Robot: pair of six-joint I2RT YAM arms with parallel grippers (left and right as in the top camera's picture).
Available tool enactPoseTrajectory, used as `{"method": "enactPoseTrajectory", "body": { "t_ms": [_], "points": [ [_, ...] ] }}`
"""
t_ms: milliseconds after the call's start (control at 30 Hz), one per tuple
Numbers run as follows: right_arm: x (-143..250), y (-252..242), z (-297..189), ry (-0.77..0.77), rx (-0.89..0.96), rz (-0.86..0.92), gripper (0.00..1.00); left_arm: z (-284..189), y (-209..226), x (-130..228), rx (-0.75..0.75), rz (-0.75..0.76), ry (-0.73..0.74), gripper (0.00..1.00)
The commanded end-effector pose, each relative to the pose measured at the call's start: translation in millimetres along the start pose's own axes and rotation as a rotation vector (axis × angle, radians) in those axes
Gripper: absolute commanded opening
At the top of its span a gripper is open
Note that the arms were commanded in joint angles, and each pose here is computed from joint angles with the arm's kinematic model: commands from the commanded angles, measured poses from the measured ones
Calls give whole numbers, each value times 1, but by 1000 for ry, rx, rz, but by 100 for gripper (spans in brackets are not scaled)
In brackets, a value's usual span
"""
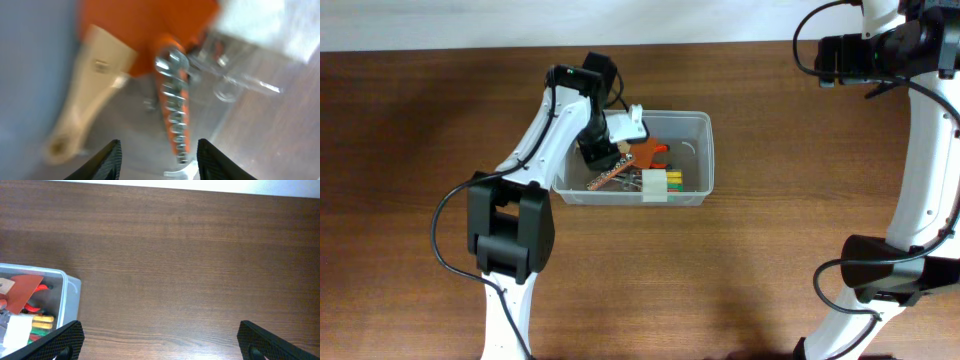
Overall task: Pack container
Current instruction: 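Lower the socket rail into the container and open the left gripper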
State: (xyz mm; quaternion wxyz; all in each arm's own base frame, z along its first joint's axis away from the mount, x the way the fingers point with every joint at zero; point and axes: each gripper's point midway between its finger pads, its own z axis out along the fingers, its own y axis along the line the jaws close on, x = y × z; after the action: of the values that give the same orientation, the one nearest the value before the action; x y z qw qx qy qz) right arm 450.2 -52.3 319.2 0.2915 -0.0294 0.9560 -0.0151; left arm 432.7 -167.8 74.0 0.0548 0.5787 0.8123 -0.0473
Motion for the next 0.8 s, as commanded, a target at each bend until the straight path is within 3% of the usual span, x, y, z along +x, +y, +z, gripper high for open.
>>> {"method": "enactPoseTrajectory", "body": {
  "t_ms": [0, 67, 167, 333, 533, 667, 767],
  "points": [
    [2, 3, 0, 9, -13, 8, 98, -44, 24, -20, -123, -103, -76, 55],
    [2, 7, 1, 13, -15, -1, 98, -72, 36, -23, -204, -142, -89, 63],
    [-2, 15, 1, 1, -22, -27, 99, -111, 55, -19, -324, -242, -113, 98],
    [-21, 33, 3, -66, -37, -116, 99, -164, 82, 10, -424, -455, -207, 99],
    [-66, 73, 0, -253, -173, -165, 98, -187, 116, 71, -451, -867, -298, 99],
    [-101, 106, -11, -415, -304, -224, 99, -193, 129, 115, -467, -986, -286, 99],
    [-98, 105, 7, -376, -254, -220, 98, -192, 129, 138, -452, -1058, -265, 99]
  ]
}}
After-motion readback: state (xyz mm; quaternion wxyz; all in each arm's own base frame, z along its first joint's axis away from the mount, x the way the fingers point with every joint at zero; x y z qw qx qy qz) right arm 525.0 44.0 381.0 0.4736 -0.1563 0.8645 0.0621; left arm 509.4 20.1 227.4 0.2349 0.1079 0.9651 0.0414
